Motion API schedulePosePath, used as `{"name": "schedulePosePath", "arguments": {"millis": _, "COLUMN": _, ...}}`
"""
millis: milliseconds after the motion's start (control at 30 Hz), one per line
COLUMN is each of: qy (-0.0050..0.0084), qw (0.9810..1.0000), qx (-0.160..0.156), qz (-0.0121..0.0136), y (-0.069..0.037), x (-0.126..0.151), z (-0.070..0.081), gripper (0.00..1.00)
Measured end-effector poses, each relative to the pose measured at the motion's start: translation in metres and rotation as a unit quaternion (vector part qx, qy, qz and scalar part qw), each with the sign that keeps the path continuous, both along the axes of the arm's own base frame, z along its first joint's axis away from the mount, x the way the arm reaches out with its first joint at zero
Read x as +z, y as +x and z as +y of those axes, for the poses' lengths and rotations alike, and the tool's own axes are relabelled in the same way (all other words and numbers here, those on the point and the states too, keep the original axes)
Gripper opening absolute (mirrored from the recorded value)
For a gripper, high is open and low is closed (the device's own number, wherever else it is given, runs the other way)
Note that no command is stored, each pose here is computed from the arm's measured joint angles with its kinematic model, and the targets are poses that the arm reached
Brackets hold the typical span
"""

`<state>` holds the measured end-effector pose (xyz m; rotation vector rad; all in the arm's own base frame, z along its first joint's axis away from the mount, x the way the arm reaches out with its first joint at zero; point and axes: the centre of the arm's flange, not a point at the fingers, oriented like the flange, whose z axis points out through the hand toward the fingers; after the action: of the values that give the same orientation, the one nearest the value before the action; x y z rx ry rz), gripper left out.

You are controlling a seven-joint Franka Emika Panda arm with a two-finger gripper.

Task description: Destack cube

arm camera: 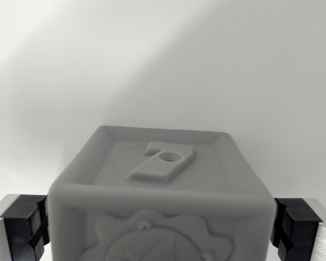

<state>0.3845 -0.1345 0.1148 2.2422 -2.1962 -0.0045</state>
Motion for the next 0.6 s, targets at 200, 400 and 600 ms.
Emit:
{"name": "schedulePosePath", "arguments": {"millis": 200, "qy": 0.0, "qw": 1.0, "qx": 0.0, "qz": 0.0001, "y": 0.0, "x": 0.0, "z": 0.0, "gripper": 1.0}}
{"name": "schedulePosePath", "arguments": {"millis": 400, "qy": -0.0004, "qw": 1.0, "qx": 0.0, "qz": -0.0011, "y": 0.0, "x": 0.005, "z": 0.0, "gripper": 1.0}}
{"name": "schedulePosePath", "arguments": {"millis": 600, "qy": -0.0001, "qw": 1.0, "qx": -0.001, "qz": -0.0019, "y": 0.001, "x": 0.016, "z": 0.0, "gripper": 1.0}}
